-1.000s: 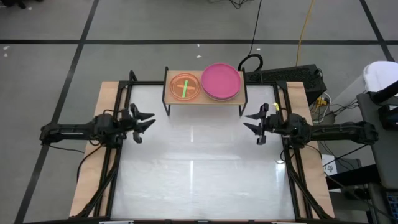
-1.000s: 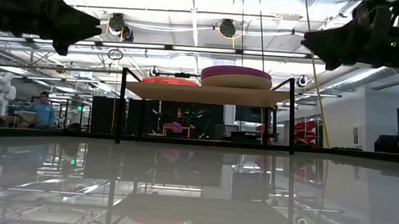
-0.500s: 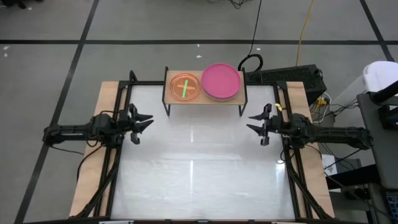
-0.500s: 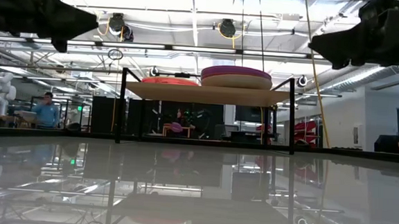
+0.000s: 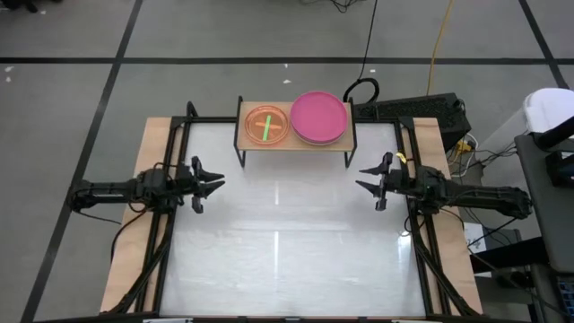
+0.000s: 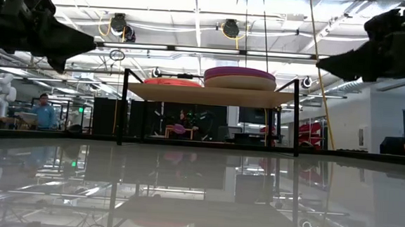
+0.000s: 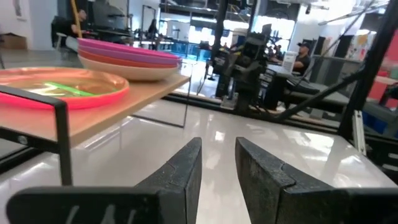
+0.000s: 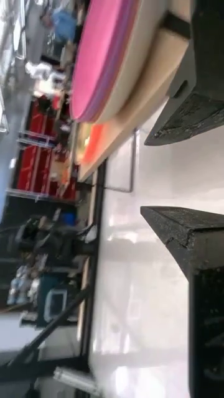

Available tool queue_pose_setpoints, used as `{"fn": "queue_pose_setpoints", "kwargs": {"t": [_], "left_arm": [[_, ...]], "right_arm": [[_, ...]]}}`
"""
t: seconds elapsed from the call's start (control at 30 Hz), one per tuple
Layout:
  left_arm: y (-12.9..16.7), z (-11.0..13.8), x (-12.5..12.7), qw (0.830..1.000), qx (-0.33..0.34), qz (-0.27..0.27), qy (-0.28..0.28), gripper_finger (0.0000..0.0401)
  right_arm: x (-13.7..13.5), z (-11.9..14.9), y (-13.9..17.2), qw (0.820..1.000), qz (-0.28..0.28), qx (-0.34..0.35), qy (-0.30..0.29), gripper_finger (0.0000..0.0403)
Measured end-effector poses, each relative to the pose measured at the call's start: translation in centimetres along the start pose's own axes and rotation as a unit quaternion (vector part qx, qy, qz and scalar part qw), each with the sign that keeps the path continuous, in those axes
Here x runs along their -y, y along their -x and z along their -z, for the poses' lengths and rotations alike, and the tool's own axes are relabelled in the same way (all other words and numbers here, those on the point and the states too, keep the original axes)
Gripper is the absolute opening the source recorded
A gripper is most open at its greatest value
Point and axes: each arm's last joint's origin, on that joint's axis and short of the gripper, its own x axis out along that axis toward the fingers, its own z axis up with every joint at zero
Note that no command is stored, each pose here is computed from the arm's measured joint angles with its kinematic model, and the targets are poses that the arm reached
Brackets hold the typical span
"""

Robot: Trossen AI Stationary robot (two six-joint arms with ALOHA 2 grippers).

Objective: Place and stack plates onto a shelf
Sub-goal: Return to Home Position

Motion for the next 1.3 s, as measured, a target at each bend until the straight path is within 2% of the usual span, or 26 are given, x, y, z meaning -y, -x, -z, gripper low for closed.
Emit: {"fn": "queue_pose_setpoints", "kwargs": {"t": [0.17,0.23,0.37,0.43,0.5,0.6,0.63,0.8,1.3], "left_arm": [[-0.03,0.08,0.05,1.000,-0.004,0.006,-0.013,0.0101],[-0.03,0.08,0.05,1.000,-0.004,0.006,-0.025,0.0099],[-0.03,0.10,0.07,0.999,-0.005,0.010,-0.040,0.0069],[-0.03,0.11,0.07,0.999,-0.006,0.011,-0.041,0.0039],[-0.03,0.12,0.07,0.999,-0.006,0.011,-0.041,0.0011],[-0.03,0.13,0.07,0.999,-0.007,0.011,-0.031,0.0008],[-0.03,0.13,0.07,1.000,-0.007,0.011,-0.023,0.0008],[-0.02,0.23,0.26,0.999,-0.016,0.038,0.015,0.0007],[-0.04,0.03,0.29,0.999,-0.002,0.041,0.008,0.0006]], "right_arm": [[0.24,0.07,-0.02,0.999,0.041,-0.001,0.003,0.0153],[0.22,0.35,-0.03,0.999,0.042,-0.016,0.007,0.0153],[0.21,0.23,-0.03,0.999,0.039,-0.010,0.019,0.0147],[0.20,0.32,-0.03,0.999,0.039,-0.015,0.030,0.0127],[0.21,0.27,-0.03,0.999,0.039,-0.012,0.036,0.0090],[0.19,0.29,-0.03,0.999,0.036,-0.013,0.035,0.0021],[0.15,0.27,-0.04,0.999,0.030,-0.011,0.031,0.0011],[0.07,0.26,-0.04,1.000,0.015,-0.008,-0.004,0.0025],[0.06,0.27,-0.04,0.999,0.014,-0.008,-0.041,0.0029]]}}
